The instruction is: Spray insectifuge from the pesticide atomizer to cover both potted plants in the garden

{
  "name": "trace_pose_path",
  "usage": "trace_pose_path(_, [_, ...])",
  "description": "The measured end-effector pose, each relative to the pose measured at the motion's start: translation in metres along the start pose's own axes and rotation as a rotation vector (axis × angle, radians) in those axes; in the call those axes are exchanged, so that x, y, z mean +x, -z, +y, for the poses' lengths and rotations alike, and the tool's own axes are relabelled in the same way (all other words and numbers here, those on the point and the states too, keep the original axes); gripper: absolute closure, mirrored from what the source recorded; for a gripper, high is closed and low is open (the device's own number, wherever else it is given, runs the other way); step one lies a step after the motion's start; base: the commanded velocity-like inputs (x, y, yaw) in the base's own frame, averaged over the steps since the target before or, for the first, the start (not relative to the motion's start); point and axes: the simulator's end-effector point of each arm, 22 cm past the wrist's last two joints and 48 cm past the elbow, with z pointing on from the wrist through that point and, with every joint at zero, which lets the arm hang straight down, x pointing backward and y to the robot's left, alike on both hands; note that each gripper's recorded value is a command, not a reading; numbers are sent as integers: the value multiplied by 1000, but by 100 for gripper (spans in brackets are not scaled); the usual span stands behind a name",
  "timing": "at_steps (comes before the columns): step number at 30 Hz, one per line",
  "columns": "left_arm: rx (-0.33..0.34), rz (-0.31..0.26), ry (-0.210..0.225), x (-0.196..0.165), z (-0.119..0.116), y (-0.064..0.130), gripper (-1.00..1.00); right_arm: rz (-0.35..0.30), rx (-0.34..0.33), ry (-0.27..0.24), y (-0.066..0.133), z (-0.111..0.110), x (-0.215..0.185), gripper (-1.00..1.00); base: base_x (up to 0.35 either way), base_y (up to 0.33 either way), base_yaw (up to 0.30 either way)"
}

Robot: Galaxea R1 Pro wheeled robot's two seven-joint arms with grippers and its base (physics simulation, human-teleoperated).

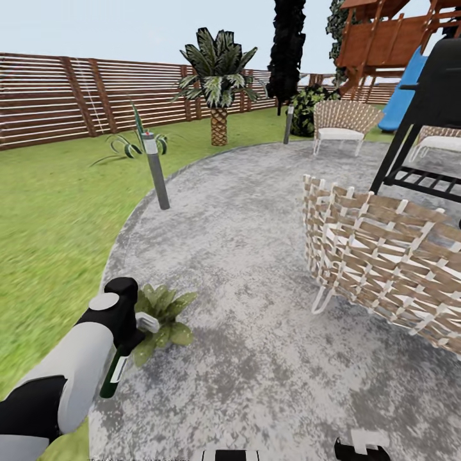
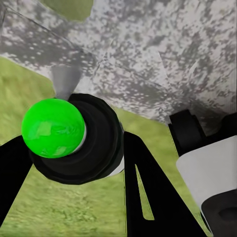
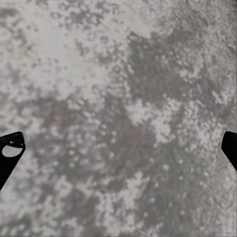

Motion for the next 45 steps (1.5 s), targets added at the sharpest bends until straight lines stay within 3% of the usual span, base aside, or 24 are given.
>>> trace_pose_path(13, [-1, 3, -1, 0, 0, -1, 100, 0, 3, 1, 0, -1, 0, -100, -16, -262, 39])
trace_pose_path(24, [0, 11, 10, 6, 5, -4, 100, 0, 2, 1, 0, -1, 0, -100, -217, -188, 253])
trace_pose_path(36, [46, 86, -8, 38, -17, -49, 100, -1, 2, 0, 0, -1, 0, -100, -270, -7, 164])
trace_pose_path(41, [61, 100, -8, 44, -23, -58, 100, -1, 6, 2, -1, -5, 0, -100, -17, 0, 3])
trace_pose_path(43, [93, 97, -7, 47, -32, -65, 100, -3, 5, 5, -2, -6, -1, -100, -2, 0, 0])
trace_pose_path(45, [166, 82, -6, 50, -51, -77, 100, -9, 0, 15, -2, -5, -3, -100, 0, 0, 0])
